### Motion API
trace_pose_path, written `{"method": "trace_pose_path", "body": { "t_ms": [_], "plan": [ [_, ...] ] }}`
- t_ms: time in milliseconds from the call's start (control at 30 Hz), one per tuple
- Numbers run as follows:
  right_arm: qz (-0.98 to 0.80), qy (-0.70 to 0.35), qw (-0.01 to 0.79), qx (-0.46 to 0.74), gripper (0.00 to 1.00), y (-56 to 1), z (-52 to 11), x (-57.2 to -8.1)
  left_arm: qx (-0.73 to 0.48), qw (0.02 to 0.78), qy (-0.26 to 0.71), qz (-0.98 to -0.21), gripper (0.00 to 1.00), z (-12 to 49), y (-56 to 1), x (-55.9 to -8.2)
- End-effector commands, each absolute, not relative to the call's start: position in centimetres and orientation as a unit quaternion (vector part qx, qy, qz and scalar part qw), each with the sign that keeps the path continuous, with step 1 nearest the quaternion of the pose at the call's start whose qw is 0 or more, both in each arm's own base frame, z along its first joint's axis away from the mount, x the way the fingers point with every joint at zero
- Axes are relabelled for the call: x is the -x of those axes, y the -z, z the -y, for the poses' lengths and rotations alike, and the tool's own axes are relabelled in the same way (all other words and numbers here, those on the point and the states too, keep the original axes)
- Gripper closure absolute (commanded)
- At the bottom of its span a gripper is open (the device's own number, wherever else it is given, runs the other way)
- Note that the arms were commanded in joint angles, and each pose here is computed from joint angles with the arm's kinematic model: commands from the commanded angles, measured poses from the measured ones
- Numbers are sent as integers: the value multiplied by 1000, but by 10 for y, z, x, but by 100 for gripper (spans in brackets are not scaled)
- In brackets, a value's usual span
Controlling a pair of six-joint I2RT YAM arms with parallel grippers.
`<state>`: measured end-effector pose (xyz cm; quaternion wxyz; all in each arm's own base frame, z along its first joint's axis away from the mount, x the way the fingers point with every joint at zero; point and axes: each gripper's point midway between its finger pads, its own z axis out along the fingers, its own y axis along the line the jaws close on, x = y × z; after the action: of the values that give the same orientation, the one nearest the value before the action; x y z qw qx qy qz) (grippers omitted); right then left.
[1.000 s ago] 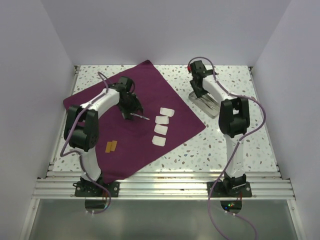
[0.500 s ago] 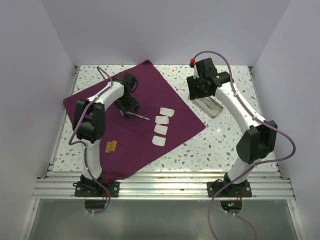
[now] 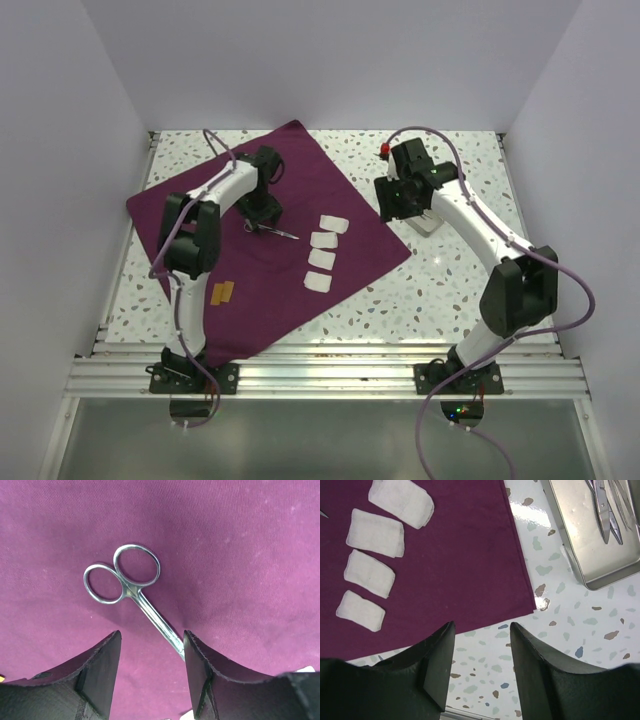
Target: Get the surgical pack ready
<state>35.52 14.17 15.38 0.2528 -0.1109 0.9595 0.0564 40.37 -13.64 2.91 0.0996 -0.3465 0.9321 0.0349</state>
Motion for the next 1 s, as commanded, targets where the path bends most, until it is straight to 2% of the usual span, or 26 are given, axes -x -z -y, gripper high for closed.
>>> {"method": "trace_pose_path", "body": {
  "t_ms": [0,167,433,633,900,967],
  "plan": [
    [-947,-76,294,107,48,-176,-146,-360,358,115,-56,-925,44,130,-31,-413],
    [-948,-76,289,108,48,-171,-146,-358,357,108,-64,-926,45,130,-23,-416],
    [-949,-74,287,108,48,-169,-146,-359,353,105,-76,-926,55,129,-17,-416],
    [-950,-74,284,109,48,-167,-146,-357,354,101,-71,-927,70,130,-12,-415],
    [-948,-77,286,114,48,-169,-151,-358,348,109,-51,-930,83,134,-17,-417],
    [-948,-78,287,117,48,-170,-155,-360,345,112,-43,-931,92,135,-22,-418]
  ]
}}
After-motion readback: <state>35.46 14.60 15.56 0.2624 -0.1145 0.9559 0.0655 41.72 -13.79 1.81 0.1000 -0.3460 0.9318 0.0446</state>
